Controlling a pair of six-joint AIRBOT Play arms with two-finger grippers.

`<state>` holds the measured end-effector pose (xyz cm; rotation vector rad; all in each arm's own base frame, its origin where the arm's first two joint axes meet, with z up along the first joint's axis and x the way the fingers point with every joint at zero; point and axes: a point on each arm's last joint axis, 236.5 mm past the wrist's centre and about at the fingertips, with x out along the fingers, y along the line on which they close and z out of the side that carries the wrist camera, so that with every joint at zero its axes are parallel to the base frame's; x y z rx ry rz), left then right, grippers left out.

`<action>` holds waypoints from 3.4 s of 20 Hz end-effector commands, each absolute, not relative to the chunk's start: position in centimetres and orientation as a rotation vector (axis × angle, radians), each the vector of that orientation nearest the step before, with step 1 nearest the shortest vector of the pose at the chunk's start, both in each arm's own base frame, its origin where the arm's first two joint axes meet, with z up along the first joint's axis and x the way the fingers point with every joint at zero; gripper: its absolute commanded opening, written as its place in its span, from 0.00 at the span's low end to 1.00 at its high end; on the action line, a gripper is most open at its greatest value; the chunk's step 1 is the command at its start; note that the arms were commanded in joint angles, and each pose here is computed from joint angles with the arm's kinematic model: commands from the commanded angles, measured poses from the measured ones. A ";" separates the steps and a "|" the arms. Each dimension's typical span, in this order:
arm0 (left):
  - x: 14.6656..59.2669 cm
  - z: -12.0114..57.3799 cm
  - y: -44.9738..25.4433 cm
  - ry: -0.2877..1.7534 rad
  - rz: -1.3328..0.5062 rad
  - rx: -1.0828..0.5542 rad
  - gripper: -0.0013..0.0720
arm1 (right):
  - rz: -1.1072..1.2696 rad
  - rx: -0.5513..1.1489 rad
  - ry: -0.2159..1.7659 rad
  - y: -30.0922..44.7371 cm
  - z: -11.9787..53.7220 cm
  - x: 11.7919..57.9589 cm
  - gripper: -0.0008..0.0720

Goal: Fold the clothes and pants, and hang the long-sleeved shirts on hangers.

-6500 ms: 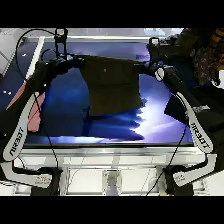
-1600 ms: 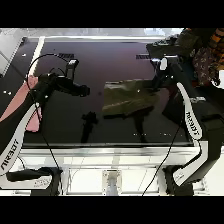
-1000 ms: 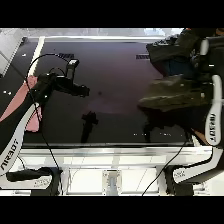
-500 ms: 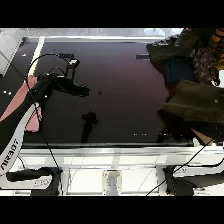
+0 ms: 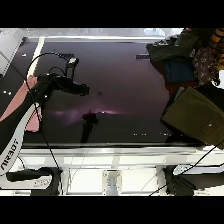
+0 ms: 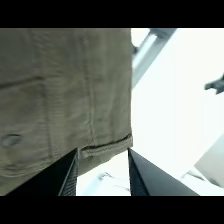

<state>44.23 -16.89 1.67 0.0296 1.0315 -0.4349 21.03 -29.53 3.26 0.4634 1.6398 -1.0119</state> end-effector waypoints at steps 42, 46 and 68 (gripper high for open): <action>42.5 -7.7 -17.1 1.286 -0.397 -0.015 0.39 | 0.328 0.034 1.605 21.0 -6.1 37.6 0.03; 43.4 -5.4 -17.2 1.214 -0.400 -0.014 0.39 | 0.329 0.040 1.581 21.2 -6.1 38.1 0.03; 35.7 -6.0 -15.9 1.560 -0.331 -0.083 0.39 | 0.329 0.040 1.581 21.2 -6.1 38.1 0.03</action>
